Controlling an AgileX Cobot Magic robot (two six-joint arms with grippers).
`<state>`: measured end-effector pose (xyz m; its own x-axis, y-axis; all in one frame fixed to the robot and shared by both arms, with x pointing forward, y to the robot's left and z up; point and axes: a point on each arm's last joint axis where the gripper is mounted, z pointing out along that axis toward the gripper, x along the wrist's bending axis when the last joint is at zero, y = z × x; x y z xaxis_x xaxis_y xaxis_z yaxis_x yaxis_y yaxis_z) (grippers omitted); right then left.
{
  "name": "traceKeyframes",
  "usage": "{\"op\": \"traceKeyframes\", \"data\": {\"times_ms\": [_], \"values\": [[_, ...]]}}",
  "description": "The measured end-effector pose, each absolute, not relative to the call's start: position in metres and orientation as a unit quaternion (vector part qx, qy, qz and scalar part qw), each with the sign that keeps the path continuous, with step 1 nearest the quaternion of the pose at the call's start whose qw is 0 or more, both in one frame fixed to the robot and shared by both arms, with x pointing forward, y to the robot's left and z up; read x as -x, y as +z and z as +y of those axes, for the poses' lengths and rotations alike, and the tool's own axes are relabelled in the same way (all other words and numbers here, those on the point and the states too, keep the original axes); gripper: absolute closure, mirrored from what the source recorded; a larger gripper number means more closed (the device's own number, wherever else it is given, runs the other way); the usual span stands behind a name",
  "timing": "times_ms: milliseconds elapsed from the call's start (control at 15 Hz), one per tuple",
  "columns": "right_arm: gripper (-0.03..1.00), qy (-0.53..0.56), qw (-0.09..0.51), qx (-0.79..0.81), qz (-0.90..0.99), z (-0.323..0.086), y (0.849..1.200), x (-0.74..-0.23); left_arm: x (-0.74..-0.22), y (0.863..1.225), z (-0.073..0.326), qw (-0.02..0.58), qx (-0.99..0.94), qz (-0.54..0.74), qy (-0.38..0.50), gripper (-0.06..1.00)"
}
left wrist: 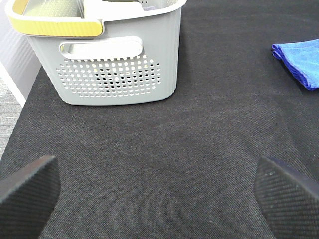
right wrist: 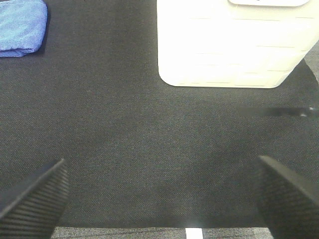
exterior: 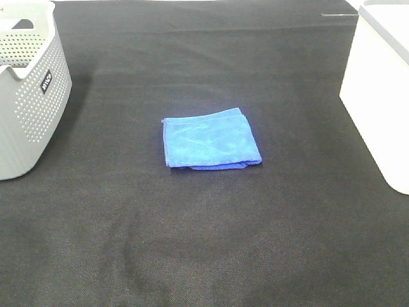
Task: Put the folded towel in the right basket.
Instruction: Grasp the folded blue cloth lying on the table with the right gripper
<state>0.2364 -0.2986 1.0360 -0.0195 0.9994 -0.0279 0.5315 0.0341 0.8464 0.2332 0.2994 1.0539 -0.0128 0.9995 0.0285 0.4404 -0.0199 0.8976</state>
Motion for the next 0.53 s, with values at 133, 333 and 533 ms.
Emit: {"op": "traceKeyframes", "data": {"times_ms": [133, 333, 533], "values": [[0.01, 0.337, 0.347, -0.608, 0.630, -0.299, 1.036, -0.236, -0.233, 1.054, 0.299, 0.363, -0.601, 0.598, 0.385, -0.05], [0.01, 0.335, 0.350, -0.604, 0.634, -0.299, 1.036, -0.237, -0.233, 1.054, 0.299, 0.363, -0.601, 0.598, 0.385, -0.05], [0.01, 0.292, 0.276, -0.634, 0.661, -0.295, 1.064, -0.274, -0.233, 1.054, 0.299, 0.363, -0.601, 0.598, 0.385, -0.05]]}}
